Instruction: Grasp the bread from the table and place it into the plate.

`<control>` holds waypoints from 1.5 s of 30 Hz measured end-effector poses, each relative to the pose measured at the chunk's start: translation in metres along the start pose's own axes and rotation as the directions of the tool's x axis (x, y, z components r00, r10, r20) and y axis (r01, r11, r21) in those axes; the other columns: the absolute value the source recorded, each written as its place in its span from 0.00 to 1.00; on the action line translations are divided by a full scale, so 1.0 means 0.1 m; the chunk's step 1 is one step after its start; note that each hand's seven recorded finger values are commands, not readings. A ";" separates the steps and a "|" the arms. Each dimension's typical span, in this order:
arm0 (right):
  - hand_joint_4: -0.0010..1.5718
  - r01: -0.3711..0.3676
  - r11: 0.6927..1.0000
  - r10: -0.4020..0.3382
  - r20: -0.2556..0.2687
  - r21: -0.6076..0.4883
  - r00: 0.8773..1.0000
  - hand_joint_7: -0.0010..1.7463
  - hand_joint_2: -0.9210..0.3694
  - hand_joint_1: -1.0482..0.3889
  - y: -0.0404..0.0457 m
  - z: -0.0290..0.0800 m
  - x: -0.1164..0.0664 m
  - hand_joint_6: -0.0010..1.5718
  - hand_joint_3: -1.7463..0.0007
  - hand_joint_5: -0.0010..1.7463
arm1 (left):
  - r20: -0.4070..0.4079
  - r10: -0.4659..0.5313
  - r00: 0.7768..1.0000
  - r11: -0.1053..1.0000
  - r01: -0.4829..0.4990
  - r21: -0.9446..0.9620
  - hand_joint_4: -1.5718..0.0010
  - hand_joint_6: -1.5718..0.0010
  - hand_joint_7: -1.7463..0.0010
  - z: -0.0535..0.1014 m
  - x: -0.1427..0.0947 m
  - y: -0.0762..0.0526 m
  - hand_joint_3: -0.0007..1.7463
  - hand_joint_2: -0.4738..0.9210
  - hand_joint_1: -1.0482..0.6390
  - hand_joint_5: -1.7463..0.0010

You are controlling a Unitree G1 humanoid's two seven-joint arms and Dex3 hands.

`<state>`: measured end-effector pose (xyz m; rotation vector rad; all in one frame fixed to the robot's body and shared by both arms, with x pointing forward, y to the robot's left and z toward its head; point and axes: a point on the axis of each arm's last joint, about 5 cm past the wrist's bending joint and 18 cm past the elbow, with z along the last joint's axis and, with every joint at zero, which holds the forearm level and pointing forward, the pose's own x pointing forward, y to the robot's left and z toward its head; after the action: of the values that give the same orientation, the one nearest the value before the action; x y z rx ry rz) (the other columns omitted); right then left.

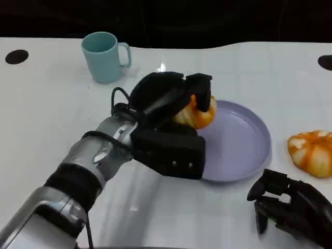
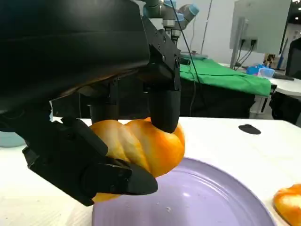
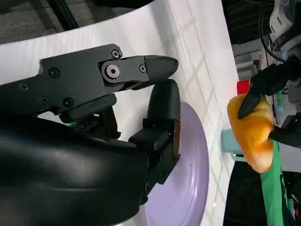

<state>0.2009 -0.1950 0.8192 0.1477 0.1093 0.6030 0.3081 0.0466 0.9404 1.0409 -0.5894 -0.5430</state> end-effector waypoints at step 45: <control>0.44 0.011 1.000 -0.011 0.002 0.027 1.000 0.80 0.00 0.37 0.040 0.01 -0.02 0.44 0.86 1.00 | -0.034 -0.324 0.946 0.935 0.325 0.141 1.00 1.00 0.93 0.24 0.24 -0.22 0.42 1.00 0.04 0.93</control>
<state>0.1971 -0.1930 0.8210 0.1733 0.1162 0.5904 0.3059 0.0066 0.9339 1.2898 -0.4531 -0.7928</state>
